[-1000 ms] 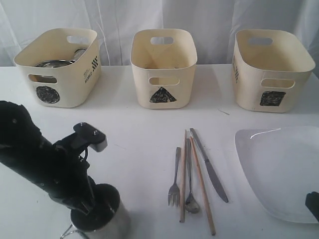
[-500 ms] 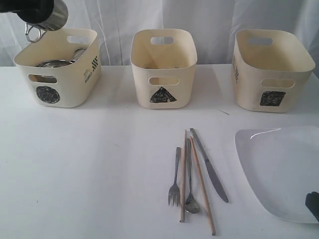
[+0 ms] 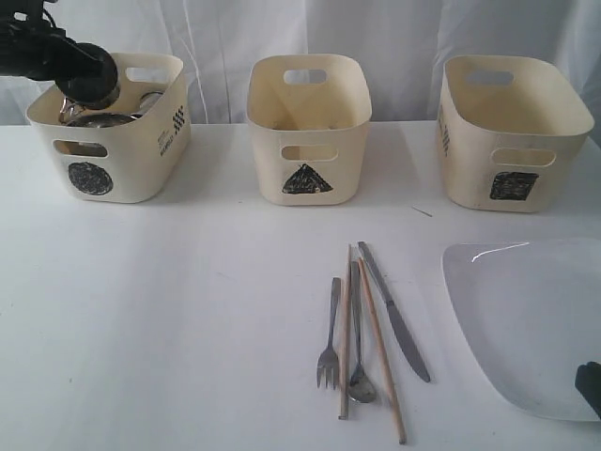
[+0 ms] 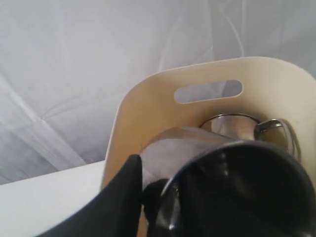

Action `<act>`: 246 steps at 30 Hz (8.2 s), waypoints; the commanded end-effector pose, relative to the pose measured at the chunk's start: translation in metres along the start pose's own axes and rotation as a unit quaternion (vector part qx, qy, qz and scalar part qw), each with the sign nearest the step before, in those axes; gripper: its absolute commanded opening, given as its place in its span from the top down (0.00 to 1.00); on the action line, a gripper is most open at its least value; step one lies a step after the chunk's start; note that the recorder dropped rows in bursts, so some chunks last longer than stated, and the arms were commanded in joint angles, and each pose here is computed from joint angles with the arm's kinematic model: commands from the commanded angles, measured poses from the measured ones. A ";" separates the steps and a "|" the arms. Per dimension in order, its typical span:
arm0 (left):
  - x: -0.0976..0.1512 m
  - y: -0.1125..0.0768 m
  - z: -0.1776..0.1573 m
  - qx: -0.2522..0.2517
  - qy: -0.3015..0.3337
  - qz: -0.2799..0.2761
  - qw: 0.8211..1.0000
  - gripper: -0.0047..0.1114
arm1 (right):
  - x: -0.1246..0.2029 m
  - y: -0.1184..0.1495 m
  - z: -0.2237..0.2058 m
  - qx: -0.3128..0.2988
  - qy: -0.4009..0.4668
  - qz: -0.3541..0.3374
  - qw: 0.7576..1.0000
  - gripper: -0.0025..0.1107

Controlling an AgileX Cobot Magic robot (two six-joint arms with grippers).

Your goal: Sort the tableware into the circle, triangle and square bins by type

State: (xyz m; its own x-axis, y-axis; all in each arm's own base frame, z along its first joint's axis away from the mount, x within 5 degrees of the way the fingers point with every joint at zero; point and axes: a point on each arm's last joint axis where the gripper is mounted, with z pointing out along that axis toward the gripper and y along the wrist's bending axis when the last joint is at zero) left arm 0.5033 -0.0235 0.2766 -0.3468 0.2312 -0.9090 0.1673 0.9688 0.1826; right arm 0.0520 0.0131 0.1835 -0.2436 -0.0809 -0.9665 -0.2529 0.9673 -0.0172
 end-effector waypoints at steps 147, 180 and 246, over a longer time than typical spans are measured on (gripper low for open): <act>0.250 -0.082 -0.378 0.022 -0.071 -0.109 0.991 0.96 | -0.081 -0.001 -0.033 -0.062 -0.251 0.236 0.937 0.98; 0.250 -0.082 -0.378 0.022 -0.071 -0.109 0.991 0.96 | -0.143 0.052 0.226 -0.032 0.445 0.015 0.895 0.46; 0.250 -0.082 -0.378 0.022 -0.071 -0.109 0.991 0.96 | -0.088 0.087 0.305 0.010 0.456 0.039 0.889 0.98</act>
State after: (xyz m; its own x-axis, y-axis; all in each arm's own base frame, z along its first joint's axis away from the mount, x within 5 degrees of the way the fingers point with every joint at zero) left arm 0.0540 -0.0109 0.1770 -0.2498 0.0058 -0.9683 0.1403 0.9896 -0.0303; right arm 0.3384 0.1837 0.1647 -0.9462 -0.1302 -0.2963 -0.1446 0.9891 0.0272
